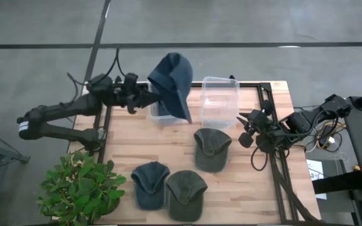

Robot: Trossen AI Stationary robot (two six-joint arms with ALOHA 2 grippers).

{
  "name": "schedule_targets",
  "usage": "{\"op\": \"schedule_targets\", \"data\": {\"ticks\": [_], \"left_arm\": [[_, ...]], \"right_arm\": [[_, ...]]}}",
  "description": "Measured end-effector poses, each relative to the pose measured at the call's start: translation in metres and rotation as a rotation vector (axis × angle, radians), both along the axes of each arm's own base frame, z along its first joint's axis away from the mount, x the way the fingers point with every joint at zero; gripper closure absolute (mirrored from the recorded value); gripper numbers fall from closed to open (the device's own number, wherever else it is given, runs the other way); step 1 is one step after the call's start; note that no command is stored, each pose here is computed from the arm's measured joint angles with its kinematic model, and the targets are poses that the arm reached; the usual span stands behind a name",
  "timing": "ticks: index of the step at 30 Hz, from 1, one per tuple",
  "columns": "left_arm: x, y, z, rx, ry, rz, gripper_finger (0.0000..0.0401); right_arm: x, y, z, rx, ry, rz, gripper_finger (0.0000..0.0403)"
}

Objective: Pick & Place hat
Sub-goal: Put the top blue cap into the left transparent bin

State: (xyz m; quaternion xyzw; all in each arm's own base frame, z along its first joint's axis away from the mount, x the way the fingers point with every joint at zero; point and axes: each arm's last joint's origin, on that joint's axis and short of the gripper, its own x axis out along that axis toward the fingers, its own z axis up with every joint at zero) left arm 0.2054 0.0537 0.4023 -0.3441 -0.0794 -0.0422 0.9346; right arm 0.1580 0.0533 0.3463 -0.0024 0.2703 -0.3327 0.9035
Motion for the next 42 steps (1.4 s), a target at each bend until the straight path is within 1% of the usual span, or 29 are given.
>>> {"op": "schedule_targets", "data": {"ticks": [5,9,12,16,19,22,24,27,31,34,37,40,42], "left_arm": [[0.002,0.0,-0.023,-0.082,-0.163,-0.067,0.0397],[0.0,0.0,-0.037,-0.141,-0.235,-0.077,0.0397],[0.0,0.002,-0.043,-0.214,-0.25,-0.028,0.0397],[0.001,0.007,-0.05,-0.371,-0.234,0.089,0.0397],[0.004,0.012,-0.058,-0.499,-0.12,0.194,0.0397],[0.005,0.017,-0.064,-0.563,0.077,0.305,0.0397],[0.002,0.021,-0.065,-0.579,0.212,0.388,0.0397],[-0.005,0.025,-0.06,-0.568,0.394,0.495,0.0397],[-0.013,0.031,-0.048,-0.533,0.563,0.582,0.0397],[-0.01,0.035,-0.042,-0.501,0.651,0.611,0.0397],[-0.002,0.041,-0.039,-0.47,0.708,0.614,0.0397],[0.008,0.046,-0.043,-0.447,0.795,0.604,0.0397],[0.014,0.051,-0.046,-0.432,0.828,0.597,0.0397]], "right_arm": [[0.0,0.0,0.0,-0.001,0.0,0.0,0.0321],[0.0,0.0,0.0,-0.004,0.004,0.003,0.0326],[0.0,0.0,0.0,-0.005,0.005,0.004,0.033],[0.0,0.0,0.0,-0.004,0.004,0.003,0.0328],[0.0,0.0,0.0,-0.004,0.003,0.002,0.0324],[0.0,0.0,0.0,-0.002,0.002,0.001,0.0321],[0.0,0.0,0.0,-0.002,0.002,0.001,0.0321],[0.0,0.0,0.0,-0.002,0.002,0.002,0.0325],[0.0,0.0,0.0,-0.003,0.003,0.002,0.0331],[0.0,0.0,0.0,-0.004,0.003,0.003,0.0333],[0.0,0.0,0.0,-0.004,0.003,0.003,0.0331],[0.0,0.0,0.0,0.005,-0.004,-0.003,0.0327],[0.0,0.0,0.0,0.012,-0.011,-0.007,0.0325]]}}
